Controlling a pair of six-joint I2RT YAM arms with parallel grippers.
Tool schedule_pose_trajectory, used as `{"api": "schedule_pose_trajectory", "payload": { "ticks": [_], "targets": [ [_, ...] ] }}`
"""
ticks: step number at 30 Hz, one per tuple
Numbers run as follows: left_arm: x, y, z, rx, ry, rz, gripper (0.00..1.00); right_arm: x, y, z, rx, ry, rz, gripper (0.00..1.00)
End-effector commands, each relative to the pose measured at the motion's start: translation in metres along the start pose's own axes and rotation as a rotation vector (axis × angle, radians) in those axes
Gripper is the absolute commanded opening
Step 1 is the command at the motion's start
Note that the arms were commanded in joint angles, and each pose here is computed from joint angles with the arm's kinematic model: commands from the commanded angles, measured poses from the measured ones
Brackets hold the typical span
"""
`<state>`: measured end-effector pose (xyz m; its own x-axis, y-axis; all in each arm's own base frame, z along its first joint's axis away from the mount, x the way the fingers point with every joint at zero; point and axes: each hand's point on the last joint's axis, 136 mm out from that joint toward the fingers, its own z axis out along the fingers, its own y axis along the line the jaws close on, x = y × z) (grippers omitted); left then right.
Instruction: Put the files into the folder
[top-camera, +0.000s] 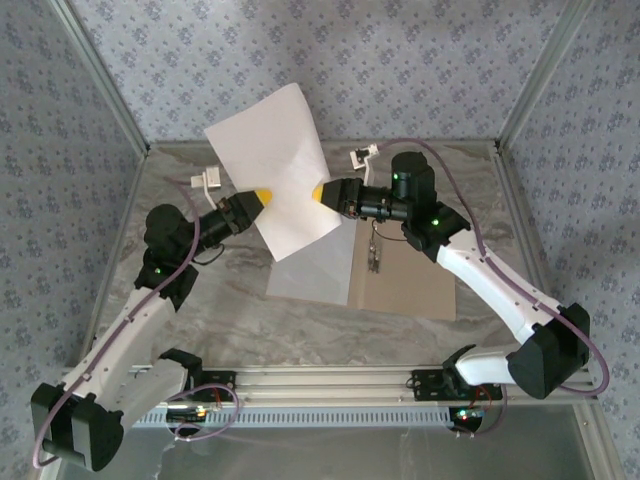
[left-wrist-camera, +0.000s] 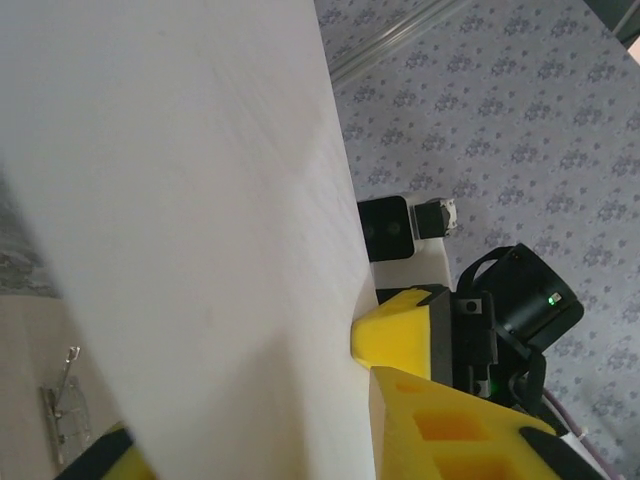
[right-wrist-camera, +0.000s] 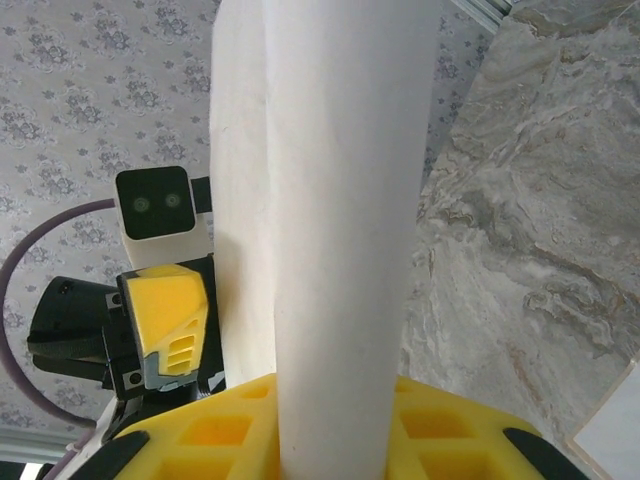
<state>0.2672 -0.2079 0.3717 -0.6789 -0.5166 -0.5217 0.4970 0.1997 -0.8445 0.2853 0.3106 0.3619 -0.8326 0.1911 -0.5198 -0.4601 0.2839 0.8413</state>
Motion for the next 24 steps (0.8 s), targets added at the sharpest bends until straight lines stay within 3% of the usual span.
{"api": "schedule_pose_trajectory", "payload": {
  "ticks": [1,4,6,13,24],
  "targets": [
    [-0.006,-0.018,-0.003,0.017,-0.016,0.043,0.17,0.006,0.002,-0.006,-0.021,0.006,-0.024,0.28],
    [-0.006,-0.019,-0.004,0.008,-0.011,0.045,0.11,0.008,0.003,-0.010,-0.026,0.002,-0.031,0.37],
    [-0.006,-0.024,-0.003,0.006,0.007,0.055,0.07,0.009,0.005,-0.014,-0.035,-0.005,-0.043,0.50],
    [0.006,-0.038,-0.007,-0.057,0.131,0.105,0.03,0.010,0.002,-0.043,-0.060,-0.026,-0.034,0.76],
    [0.012,-0.078,-0.013,-0.070,0.299,0.137,0.03,0.024,-0.019,-0.074,-0.129,-0.036,0.141,0.99]
  ]
}}
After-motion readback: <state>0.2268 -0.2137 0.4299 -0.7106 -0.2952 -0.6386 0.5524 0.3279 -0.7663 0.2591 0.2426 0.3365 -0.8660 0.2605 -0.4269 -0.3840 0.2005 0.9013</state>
